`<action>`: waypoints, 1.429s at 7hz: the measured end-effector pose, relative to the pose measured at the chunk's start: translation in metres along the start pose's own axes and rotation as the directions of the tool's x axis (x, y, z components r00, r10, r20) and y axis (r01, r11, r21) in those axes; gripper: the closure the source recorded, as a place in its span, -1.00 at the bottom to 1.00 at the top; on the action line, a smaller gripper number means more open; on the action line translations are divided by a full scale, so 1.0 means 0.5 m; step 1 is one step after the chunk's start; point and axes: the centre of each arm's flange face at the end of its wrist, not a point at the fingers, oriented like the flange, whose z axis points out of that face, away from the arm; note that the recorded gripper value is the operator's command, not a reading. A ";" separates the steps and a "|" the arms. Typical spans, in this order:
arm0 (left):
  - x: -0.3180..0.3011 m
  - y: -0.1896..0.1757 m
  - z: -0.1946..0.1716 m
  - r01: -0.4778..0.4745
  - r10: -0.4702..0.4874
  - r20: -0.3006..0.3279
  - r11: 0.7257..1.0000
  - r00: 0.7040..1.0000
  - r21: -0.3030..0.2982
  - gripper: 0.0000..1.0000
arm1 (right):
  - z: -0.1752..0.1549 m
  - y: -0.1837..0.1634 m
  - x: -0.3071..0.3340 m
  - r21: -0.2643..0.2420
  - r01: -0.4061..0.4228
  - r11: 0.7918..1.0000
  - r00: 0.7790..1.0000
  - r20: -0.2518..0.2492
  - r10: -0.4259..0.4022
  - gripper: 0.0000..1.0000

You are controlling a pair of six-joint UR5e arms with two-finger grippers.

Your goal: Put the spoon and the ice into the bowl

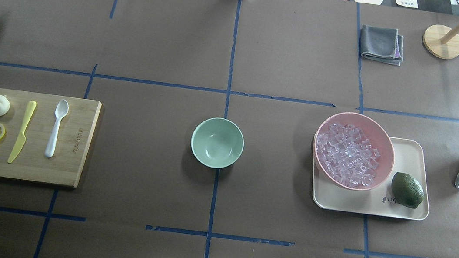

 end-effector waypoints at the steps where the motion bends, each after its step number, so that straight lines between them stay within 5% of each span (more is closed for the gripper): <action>1: 0.000 0.006 0.001 -0.007 0.007 0.009 1.000 1.000 -0.001 -0.99 | 0.000 0.000 0.000 0.000 0.000 1.000 1.000 0.001 0.000 -0.99; 6: -0.023 0.065 0.027 -0.007 0.008 0.030 1.000 1.000 -0.024 -1.00 | -0.006 -0.002 -0.018 0.014 0.010 1.000 0.999 0.050 -0.010 -0.99; 10: -0.036 0.097 0.043 0.005 -0.005 0.017 0.999 1.000 -0.039 -1.00 | -0.026 -0.033 -0.212 0.088 0.149 0.985 0.984 0.085 -0.157 -0.99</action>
